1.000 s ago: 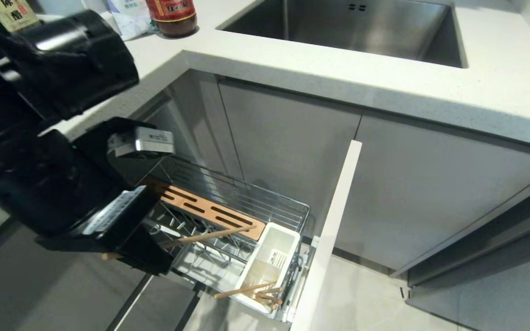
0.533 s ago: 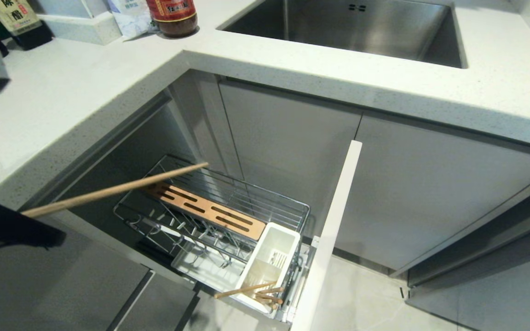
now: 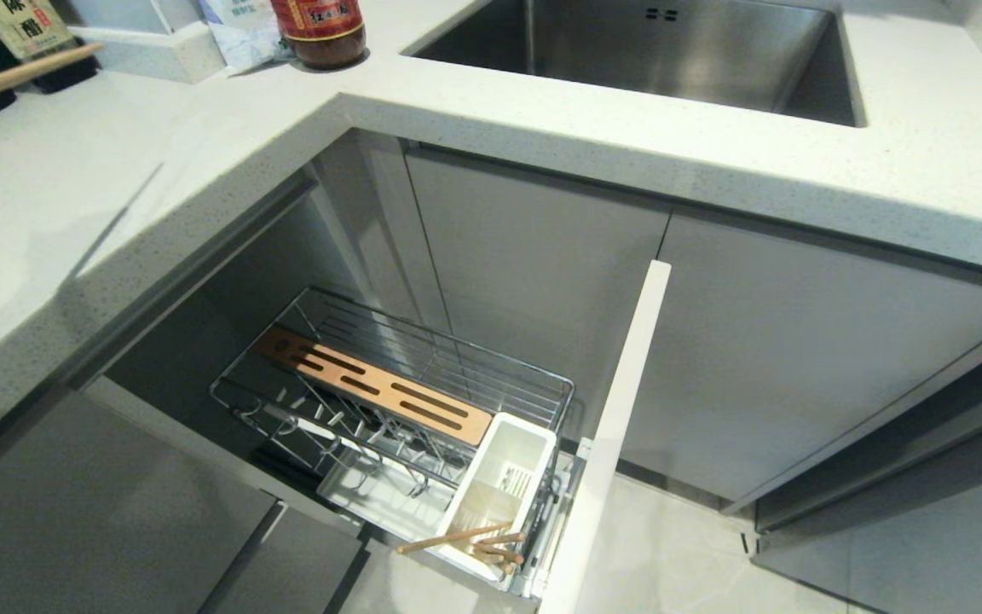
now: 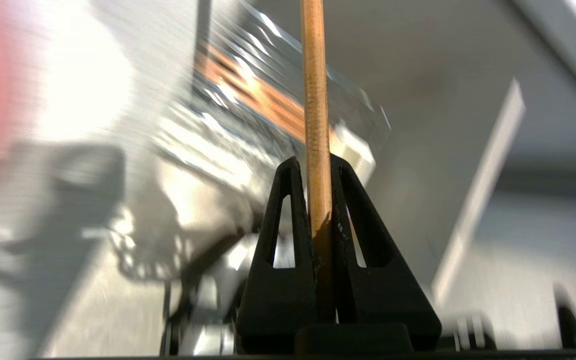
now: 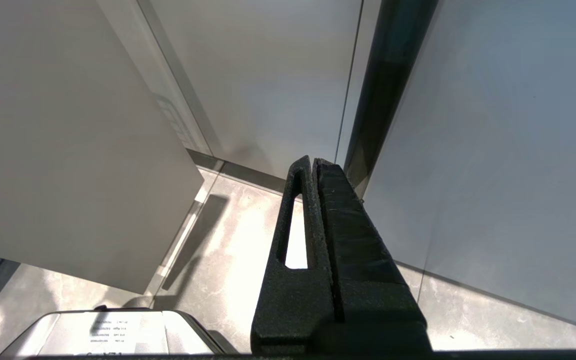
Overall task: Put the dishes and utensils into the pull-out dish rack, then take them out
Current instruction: Take the chopsticks out of the cupboard
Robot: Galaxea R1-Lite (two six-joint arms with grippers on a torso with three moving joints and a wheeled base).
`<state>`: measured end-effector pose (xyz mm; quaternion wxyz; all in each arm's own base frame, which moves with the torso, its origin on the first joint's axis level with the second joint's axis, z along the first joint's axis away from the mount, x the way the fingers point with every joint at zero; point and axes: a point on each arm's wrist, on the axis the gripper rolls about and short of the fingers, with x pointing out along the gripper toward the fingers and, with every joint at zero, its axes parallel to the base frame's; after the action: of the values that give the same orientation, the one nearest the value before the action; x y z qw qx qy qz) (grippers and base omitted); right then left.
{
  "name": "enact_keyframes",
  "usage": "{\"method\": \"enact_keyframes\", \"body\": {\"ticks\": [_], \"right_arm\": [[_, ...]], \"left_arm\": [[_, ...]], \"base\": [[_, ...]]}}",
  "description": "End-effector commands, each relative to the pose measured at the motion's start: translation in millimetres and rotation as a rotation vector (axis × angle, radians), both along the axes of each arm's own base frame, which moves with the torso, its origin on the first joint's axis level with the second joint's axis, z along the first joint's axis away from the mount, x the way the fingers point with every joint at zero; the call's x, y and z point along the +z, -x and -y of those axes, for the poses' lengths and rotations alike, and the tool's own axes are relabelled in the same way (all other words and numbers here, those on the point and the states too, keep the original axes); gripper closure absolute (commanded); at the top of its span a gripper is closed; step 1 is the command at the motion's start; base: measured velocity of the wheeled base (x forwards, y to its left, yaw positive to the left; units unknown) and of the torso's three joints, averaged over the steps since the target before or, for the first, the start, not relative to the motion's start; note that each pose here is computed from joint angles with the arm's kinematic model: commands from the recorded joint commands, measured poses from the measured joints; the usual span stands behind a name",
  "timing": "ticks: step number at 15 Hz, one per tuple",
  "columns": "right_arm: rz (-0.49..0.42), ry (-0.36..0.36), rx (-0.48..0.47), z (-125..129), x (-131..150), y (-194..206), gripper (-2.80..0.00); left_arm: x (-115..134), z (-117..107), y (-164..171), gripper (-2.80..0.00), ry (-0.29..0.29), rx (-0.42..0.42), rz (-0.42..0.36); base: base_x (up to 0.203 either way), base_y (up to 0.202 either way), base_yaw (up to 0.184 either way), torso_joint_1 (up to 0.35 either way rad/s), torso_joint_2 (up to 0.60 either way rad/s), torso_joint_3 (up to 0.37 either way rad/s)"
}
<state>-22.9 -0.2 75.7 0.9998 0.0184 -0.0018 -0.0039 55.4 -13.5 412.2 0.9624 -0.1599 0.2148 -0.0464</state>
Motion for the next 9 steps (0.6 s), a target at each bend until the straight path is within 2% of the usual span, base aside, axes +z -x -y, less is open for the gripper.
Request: {"method": "enact_keyframes", "body": {"ticks": [1, 2, 4, 6, 7, 9], "right_arm": [[0.000, 0.000, 0.000, 0, 0, 0, 0.00], [0.000, 0.000, 0.000, 0, 0, 0, 0.00], [0.000, -0.002, 0.000, 0, 0, 0, 0.00], [0.000, -0.001, 0.000, 0, 0, 0, 0.00], [0.000, -0.002, 0.000, 0, 0, 0, 0.00], [0.000, 0.000, 0.000, 0, 0, 0, 0.00]], "left_arm": [[3, -9, 6, 0.00, 0.006, 0.157, 0.038], [4, -14, 5, 0.00, 0.006, 0.253, 0.060], [2, -20, 4, 0.00, 0.008, 0.386, 0.092], [-8, -24, 1, 0.00, 0.037, 0.454, 0.063], [-20, -25, -4, 0.00, 0.061, 0.484, 0.017], [-37, -29, -15, 0.00, 0.107, 0.539, 0.010]], "base": [[0.000, 0.000, 0.000, 0.000, 0.00, 0.000], [0.000, 0.000, 0.000, 0.000, 0.00, 0.000], [0.000, 0.000, 0.000, 0.000, 0.00, 0.000], [0.000, 0.000, 0.000, 0.000, 0.00, 0.000], [0.000, 0.000, 0.000, 0.000, 0.00, 0.000], [0.000, 0.000, 0.000, 0.000, 0.00, 0.000]]}}
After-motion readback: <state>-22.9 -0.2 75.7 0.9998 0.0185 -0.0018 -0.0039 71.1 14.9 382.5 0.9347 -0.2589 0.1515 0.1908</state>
